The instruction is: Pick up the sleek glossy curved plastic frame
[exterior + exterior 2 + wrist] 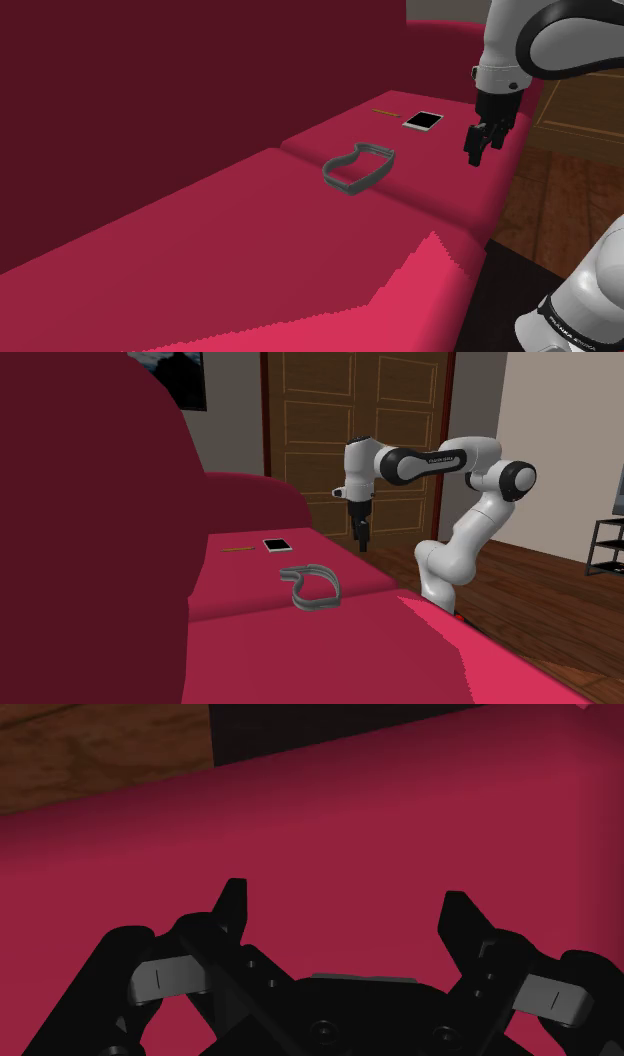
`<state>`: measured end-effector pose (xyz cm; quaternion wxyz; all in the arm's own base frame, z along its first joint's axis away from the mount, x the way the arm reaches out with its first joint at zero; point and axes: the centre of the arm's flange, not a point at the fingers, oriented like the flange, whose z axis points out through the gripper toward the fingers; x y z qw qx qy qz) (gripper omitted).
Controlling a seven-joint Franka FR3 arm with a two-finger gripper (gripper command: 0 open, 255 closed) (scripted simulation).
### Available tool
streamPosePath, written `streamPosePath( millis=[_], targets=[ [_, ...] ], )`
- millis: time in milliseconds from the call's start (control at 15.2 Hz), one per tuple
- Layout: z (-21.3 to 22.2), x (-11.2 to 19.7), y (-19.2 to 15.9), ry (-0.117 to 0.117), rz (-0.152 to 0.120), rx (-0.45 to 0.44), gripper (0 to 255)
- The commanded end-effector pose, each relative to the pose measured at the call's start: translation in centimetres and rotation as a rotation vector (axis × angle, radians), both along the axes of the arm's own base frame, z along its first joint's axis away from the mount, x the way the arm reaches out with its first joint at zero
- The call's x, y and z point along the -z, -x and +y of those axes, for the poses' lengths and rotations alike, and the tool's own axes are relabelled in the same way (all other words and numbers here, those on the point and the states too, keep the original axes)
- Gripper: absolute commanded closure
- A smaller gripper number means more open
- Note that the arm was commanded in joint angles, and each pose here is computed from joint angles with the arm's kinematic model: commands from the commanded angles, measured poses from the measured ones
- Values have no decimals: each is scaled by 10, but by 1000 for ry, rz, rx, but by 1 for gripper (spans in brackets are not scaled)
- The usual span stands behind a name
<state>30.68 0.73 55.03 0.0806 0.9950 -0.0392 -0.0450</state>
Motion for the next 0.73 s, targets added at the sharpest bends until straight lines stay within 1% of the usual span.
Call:
streamPosePath(
  millis=[0, 330, 660],
  targets=[
    [0, 0, 0, 0, 0, 0, 0],
    [49, 6, -28, -39, -39, 195, 0],
    [93, 8, -65, -79, -79, 389, 0]
  ],
)
